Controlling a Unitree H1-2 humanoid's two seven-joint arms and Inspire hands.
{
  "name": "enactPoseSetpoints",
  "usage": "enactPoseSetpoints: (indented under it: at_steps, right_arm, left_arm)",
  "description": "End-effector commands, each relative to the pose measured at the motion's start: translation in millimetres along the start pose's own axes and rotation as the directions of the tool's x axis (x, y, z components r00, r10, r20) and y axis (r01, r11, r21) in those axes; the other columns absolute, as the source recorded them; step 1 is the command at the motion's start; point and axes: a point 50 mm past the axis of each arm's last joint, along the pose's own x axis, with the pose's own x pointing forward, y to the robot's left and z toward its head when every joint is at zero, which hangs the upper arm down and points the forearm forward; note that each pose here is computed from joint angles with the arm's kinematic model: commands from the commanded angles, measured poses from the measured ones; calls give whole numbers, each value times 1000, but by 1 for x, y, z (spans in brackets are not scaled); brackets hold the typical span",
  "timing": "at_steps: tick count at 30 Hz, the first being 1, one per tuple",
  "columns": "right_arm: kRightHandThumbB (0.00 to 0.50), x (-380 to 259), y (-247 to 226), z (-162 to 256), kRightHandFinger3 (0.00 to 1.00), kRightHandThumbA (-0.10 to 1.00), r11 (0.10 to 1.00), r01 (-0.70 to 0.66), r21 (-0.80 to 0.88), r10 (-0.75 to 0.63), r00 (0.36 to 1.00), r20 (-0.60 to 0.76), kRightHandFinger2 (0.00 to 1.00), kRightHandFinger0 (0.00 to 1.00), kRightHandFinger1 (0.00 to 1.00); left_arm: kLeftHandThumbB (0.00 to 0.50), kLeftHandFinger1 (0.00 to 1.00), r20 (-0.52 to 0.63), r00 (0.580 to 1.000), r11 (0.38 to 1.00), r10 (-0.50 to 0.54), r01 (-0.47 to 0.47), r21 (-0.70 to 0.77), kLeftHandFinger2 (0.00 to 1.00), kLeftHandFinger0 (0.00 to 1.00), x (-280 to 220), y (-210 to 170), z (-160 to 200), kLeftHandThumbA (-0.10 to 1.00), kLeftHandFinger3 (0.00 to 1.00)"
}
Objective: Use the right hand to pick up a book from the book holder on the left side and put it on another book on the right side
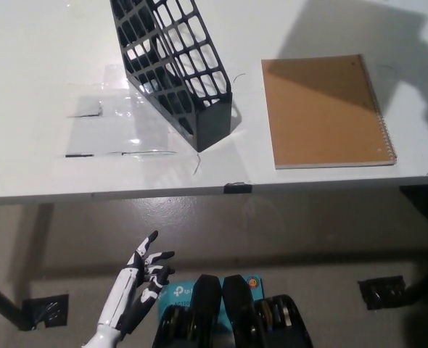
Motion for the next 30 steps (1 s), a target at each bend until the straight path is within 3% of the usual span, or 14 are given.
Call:
enactPoseSetpoints:
  at_steps: [1, 6, 8, 9, 10, 14, 15, 18, 19, 20, 21, 22, 28, 30]
  right_arm:
    - [54, -2, 26, 29, 1000, -100, 995, -98, 37, 96, 994, 42, 617, 0, 194]
    - [58, 4, -10, 4, 1000, -100, 1000, -10, -24, 10, 1000, 7, 660, 0, 151]
    - [145, 4, -31, -9, 960, -100, 996, 20, -84, -21, 1000, -10, 694, 0, 214]
    - [86, 4, -41, -16, 1000, -100, 992, 66, -106, -70, 997, -35, 701, 0, 215]
    - [70, 4, -48, -20, 1000, -100, 990, 65, -126, -72, 996, -45, 697, 0, 196]
    - [76, 1, -74, -37, 1000, -100, 970, 124, -211, -142, 987, -71, 700, 0, 173]
    - [108, -1, -82, -42, 1000, -100, 947, 160, -277, -184, 981, -62, 756, 0, 173]
    - [102, -2, -94, -53, 1000, -100, 905, 195, -379, -234, 970, -61, 837, 0, 187]
    - [133, -4, -100, -57, 1000, -100, 884, 220, -412, -264, 963, -53, 852, 0, 196]
    - [133, -4, -102, -58, 1000, -100, 876, 222, -428, -270, 961, -53, 894, 0, 205]
    - [132, -5, -104, -59, 928, -100, 867, 219, -448, -272, 961, -57, 940, 0, 220]
    - [141, -6, -107, -59, 1000, -100, 861, 213, -461, -268, 962, -57, 931, 0, 224]
    - [125, -10, -115, -52, 1000, -100, 801, 226, -554, -290, 957, -29, 977, 0, 258]
    - [113, -11, -117, -48, 688, -100, 790, 231, -568, -296, 955, -23, 965, 0, 301]
  left_arm:
    - [58, 643, 49, 998, 1000, 27, -27, 7, 780, 596, -3, 4, 7, 867, 1000]
    - [64, 651, 40, 999, 999, 32, -32, -12, 796, 604, -6, 5, 7, 875, 1000]
    - [58, 653, 43, 999, 999, 31, -30, -16, 803, 603, -5, 4, 8, 882, 1000]
    - [53, 660, 44, 999, 999, 28, -27, -23, 811, 609, -5, 4, 8, 879, 1000]
    - [50, 664, 45, 999, 999, 29, -28, -26, 817, 613, -5, 4, 8, 874, 1000]
    - [67, 684, 42, 999, 999, 27, -25, -37, 843, 631, -5, 4, 8, 890, 1000]
    - [75, 689, 40, 999, 999, 26, -24, -40, 849, 636, -6, 5, 8, 901, 1000]
    - [74, 688, 46, 999, 999, 26, -24, -35, 844, 633, -6, 7, 9, 910, 1000]
    - [75, 680, 48, 998, 999, 29, -28, -29, 836, 624, -6, 8, 9, 913, 1000]
    - [73, 679, 50, 998, 999, 30, -29, -29, 835, 623, -5, 8, 10, 913, 1000]
    - [68, 676, 53, 998, 999, 32, -31, -30, 831, 619, -5, 8, 10, 908, 1000]
    - [69, 675, 55, 998, 999, 34, -32, -31, 830, 618, -5, 8, 9, 906, 1000]
    - [59, 682, 46, 998, 999, 35, -33, -39, 828, 629, -7, 8, 8, 902, 1000]
    - [60, 682, 41, 999, 999, 34, -32, -41, 826, 629, -7, 7, 8, 901, 1000]
